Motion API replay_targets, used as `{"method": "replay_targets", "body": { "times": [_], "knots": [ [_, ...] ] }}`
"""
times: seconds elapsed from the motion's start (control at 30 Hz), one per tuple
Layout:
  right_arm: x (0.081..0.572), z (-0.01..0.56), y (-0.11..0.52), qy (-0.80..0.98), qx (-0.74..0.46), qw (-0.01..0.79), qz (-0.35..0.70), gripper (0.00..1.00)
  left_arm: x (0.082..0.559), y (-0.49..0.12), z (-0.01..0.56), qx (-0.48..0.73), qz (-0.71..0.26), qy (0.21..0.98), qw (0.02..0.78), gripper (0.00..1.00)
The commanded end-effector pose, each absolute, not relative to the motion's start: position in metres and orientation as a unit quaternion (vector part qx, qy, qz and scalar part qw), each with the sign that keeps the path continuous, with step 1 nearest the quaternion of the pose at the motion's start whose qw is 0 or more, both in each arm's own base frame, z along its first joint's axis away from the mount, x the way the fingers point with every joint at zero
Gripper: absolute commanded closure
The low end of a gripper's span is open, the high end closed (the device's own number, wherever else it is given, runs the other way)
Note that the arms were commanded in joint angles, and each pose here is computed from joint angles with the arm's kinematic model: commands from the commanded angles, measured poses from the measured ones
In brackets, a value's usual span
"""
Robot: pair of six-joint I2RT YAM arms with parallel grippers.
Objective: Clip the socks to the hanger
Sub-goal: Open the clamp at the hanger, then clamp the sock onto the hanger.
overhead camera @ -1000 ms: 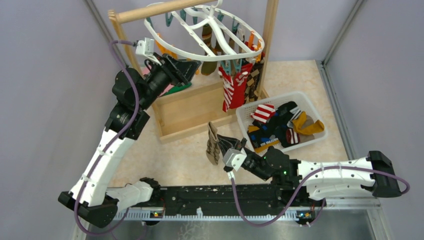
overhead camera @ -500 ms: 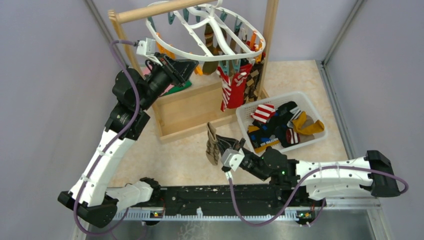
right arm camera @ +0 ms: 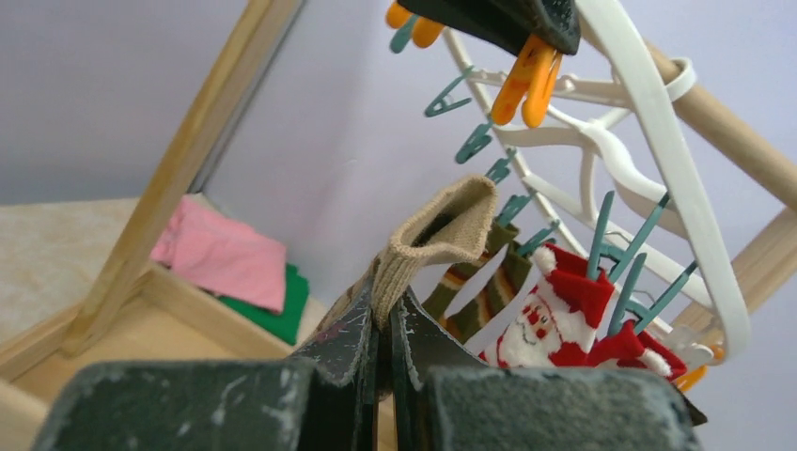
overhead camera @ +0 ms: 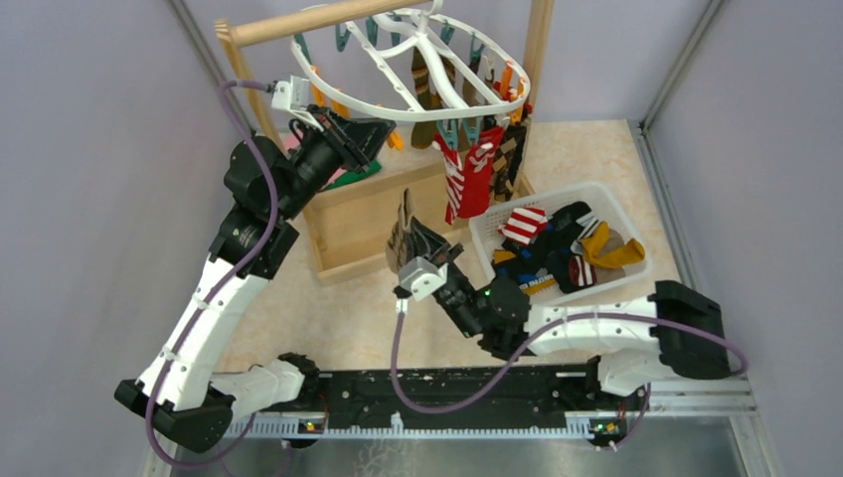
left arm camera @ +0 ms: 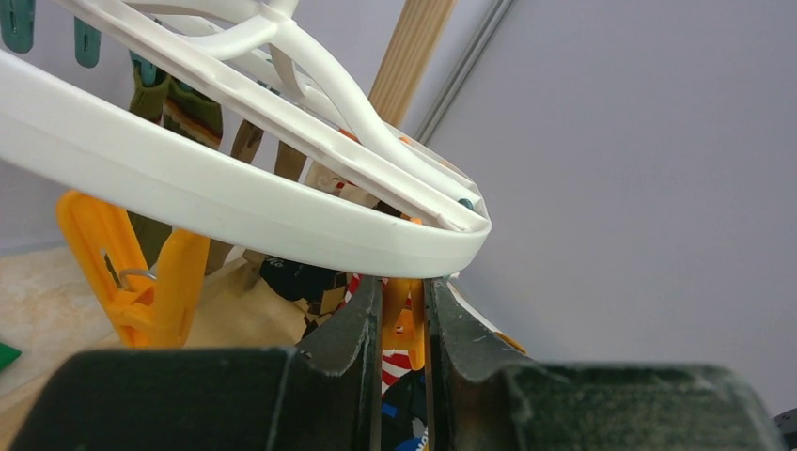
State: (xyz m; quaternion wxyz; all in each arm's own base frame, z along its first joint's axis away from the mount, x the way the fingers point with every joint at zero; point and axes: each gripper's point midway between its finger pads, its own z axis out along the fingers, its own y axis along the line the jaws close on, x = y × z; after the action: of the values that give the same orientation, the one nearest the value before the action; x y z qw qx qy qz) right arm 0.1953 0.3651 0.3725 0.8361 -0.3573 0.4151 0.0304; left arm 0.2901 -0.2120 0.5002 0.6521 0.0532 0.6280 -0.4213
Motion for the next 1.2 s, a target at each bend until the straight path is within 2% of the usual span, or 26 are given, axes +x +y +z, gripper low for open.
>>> {"method": "replay_targets", "body": {
  "times": [0.0, 0.2, 0.47, 1.17],
  "knots": [
    [0.209, 0.421, 0.346, 0.393, -0.245, 0.886, -0.023, 1.00, 0.284, -0.207, 0.522, 0.043, -0.429, 0.602, 0.672, 0.93],
    [0.223, 0.426, 0.344, 0.388, -0.200, 0.897, -0.072, 1.00, 0.283, -0.209, 0.524, 0.049, -0.432, 0.599, 0.672, 0.93],
    [0.237, 0.428, 0.350, 0.382, -0.199, 0.897, -0.104, 1.00, 0.284, -0.215, 0.523, 0.061, -0.439, 0.597, 0.668, 0.93],
    [0.264, 0.428, 0.375, 0.410, -0.238, 0.875, -0.096, 1.00, 0.282, -0.219, 0.522, 0.066, -0.449, 0.597, 0.662, 0.92]
  ]
}}
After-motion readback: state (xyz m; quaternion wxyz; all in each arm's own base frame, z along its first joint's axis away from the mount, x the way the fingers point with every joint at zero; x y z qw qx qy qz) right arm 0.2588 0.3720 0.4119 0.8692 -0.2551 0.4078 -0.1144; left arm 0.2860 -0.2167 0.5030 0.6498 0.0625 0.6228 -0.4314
